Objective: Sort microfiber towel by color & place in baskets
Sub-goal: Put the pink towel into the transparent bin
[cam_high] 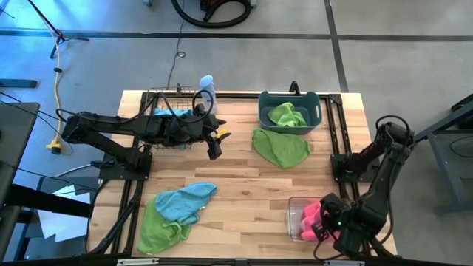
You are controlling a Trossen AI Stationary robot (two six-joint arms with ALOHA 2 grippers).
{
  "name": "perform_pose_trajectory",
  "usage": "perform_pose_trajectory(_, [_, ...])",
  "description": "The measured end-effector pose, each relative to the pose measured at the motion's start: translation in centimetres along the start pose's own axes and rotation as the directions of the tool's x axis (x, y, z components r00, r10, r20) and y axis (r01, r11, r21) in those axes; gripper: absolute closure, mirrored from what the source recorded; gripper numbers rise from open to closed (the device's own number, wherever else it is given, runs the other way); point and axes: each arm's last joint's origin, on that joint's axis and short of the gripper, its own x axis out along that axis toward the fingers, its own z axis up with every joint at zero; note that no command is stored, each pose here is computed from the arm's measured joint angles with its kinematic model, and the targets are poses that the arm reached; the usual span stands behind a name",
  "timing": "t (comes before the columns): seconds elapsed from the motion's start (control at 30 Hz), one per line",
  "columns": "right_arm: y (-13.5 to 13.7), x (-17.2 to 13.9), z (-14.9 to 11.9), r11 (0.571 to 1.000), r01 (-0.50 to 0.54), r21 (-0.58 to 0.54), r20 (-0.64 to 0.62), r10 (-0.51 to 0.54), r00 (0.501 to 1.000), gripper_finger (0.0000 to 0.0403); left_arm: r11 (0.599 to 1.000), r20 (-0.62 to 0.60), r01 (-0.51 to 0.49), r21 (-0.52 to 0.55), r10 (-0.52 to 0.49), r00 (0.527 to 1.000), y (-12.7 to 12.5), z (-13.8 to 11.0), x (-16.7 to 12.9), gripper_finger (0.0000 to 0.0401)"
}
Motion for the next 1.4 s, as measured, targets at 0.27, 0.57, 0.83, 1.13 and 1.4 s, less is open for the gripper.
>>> perform_pose_trajectory(0.27, [0.9,0.4,-0.3,0.999,-0.022,0.044,-0.087,0.026,0.996,0.0403,1.000,0.000,0.000,-0.001,0.000,1.000,0.0,0.0,0.0,0.0206])
perform_pose_trajectory(0.57, [2.8,1.5,1.8,0.970,-0.149,0.193,-0.216,0.190,0.958,0.0403,0.998,-0.007,0.058,-0.004,-0.058,0.998,-0.2,0.0,0.0,0.0206])
perform_pose_trajectory(0.83, [1.7,2.9,4.1,0.965,-0.074,0.250,-0.176,0.121,0.977,0.0403,0.997,-0.011,0.070,0.020,-0.070,0.997,-0.2,-0.1,0.0,0.0206])
perform_pose_trajectory(1.13, [0.6,5.5,3.9,0.964,-0.019,0.263,-0.224,0.080,0.971,0.0403,0.997,-0.011,0.070,0.029,-0.069,0.998,-0.2,-0.1,0.0,0.0206])
perform_pose_trajectory(1.4, [-0.4,7.8,4.3,0.960,-0.015,0.279,-0.223,0.080,0.972,0.0403,0.997,-0.011,0.069,0.030,-0.069,0.998,-0.2,-0.1,0.0,0.0206])
